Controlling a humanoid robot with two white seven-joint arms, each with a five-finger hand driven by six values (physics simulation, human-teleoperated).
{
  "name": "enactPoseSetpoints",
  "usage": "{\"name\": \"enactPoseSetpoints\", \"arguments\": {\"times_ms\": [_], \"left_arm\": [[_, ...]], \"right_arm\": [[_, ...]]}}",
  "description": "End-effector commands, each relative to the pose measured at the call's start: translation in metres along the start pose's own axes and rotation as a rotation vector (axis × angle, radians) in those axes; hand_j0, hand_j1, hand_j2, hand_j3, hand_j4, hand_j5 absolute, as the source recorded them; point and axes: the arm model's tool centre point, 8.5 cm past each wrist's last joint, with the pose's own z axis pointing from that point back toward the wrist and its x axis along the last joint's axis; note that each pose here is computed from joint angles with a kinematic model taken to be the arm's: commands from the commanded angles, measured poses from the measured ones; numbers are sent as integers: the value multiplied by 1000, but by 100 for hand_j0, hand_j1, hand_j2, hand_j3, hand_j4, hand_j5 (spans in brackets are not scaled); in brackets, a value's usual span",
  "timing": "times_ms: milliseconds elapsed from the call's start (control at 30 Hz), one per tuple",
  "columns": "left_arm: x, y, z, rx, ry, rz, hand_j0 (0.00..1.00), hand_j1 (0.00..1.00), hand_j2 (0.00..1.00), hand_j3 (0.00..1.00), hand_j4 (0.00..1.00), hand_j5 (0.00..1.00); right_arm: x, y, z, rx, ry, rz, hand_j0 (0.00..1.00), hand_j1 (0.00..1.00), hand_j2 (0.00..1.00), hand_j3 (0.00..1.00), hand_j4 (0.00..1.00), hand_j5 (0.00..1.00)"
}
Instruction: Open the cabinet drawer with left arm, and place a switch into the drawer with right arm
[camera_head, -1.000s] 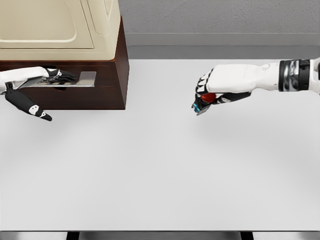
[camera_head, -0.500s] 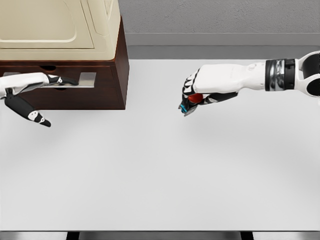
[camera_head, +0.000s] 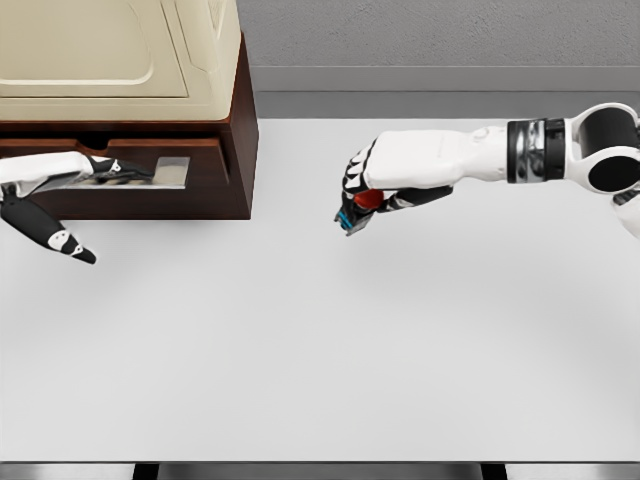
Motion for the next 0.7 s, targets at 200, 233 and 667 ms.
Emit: {"name": "enactPoseSetpoints", "arguments": {"times_ms": [200,233,667], "left_arm": [[1,-3,3,-14,5,-1,100,100,100,100,100,100],[2,-4,4,-17,6,-4,100,100,100,100,100,100],[4,-9,10,-32,15,-9,100,100,100,100,100,100]], "right_arm": [[3,-4,-15,-19,-17,-19,47,47,47,47,47,47],[2,-4,-16,-20,-13,-21,47,47,47,47,47,47],[-1,-7,-25,-20,-7,-34,47,47,47,47,47,47]]}}
